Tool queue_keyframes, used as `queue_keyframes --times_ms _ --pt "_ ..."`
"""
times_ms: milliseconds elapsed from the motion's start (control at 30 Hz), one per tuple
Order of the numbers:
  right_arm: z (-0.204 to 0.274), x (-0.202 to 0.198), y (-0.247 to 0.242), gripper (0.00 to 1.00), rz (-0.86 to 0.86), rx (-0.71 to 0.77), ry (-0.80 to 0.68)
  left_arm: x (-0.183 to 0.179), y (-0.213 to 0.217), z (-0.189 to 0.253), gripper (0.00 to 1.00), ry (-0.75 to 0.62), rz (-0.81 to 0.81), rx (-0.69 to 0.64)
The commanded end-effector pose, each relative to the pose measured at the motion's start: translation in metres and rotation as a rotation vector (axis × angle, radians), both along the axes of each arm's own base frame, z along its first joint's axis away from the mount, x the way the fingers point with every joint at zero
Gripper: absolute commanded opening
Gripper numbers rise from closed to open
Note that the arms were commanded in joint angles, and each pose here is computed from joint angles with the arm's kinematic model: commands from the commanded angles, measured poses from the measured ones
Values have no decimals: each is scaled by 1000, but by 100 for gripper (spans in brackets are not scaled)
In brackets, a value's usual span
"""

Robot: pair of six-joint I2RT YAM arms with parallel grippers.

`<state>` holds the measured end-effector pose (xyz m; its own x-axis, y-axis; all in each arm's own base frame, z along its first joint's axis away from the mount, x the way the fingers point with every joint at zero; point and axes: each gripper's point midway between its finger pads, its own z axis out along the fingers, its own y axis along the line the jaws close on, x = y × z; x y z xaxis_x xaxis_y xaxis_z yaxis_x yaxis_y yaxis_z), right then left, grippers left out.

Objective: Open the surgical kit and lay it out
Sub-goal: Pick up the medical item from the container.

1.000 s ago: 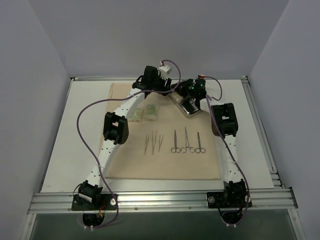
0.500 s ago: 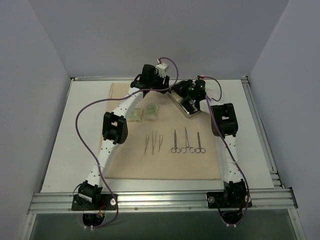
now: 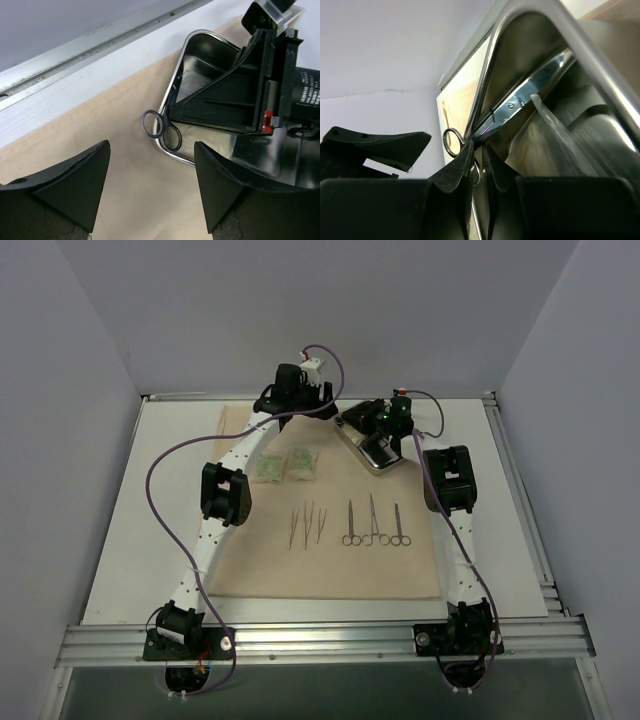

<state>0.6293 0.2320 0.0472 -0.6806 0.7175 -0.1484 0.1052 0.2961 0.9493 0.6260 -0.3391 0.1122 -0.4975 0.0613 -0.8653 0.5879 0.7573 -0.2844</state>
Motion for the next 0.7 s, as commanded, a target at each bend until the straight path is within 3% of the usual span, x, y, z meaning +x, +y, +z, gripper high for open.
queue_keyframes --times_ms 0,400,667 --pt "-59 -30 -4 7 45 -54 211 -3 -14 22 77 -2 -20 -97" --pt "-54 -33 1 6 91 -35 170 -4 -22 -2 76 75 12 -148" --pt "-56 -32 1 6 97 -36 176 10 -19 -7 65 64 82 -176"
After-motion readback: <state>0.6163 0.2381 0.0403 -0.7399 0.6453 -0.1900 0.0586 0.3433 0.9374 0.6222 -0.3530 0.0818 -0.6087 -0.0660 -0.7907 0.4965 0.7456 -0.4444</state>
